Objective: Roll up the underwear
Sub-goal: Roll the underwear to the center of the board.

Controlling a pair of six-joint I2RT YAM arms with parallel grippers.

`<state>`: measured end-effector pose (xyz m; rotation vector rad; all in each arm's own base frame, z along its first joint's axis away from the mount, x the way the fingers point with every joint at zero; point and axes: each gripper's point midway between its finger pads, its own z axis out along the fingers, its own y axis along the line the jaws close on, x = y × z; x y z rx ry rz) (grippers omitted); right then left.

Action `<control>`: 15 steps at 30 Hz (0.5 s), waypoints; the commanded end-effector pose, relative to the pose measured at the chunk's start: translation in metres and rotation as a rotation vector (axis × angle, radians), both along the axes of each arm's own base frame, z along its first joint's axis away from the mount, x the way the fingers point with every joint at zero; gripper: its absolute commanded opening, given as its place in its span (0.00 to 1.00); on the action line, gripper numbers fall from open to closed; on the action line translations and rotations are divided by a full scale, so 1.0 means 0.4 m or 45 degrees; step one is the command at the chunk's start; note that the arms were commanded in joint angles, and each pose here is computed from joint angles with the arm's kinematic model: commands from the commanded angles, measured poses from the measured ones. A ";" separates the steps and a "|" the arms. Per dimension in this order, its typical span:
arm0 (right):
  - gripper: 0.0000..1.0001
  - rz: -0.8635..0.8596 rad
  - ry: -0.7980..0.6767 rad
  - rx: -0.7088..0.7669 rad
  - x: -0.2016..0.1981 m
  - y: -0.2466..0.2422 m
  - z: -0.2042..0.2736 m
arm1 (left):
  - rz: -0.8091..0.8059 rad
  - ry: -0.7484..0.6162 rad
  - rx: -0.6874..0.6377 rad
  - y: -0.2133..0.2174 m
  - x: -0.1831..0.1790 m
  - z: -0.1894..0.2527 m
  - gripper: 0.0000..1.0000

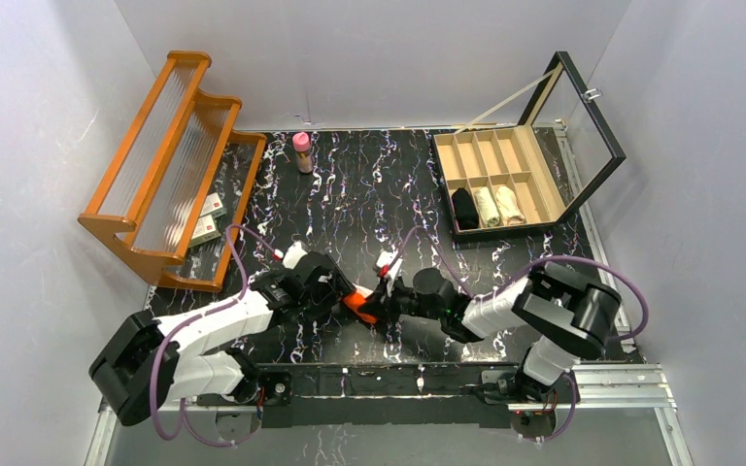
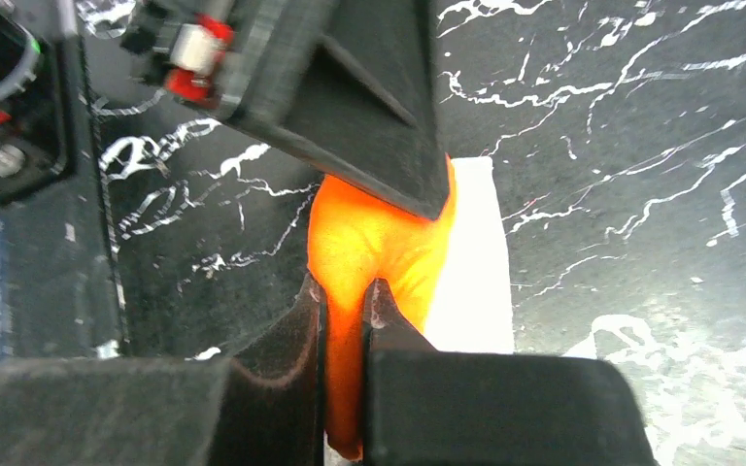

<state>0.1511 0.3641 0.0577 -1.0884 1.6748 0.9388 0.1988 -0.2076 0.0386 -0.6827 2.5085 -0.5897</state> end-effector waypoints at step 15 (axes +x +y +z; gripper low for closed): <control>0.01 -0.273 1.250 0.015 -0.032 -0.087 -0.215 | -0.061 -0.288 -0.168 0.018 -0.004 0.059 0.85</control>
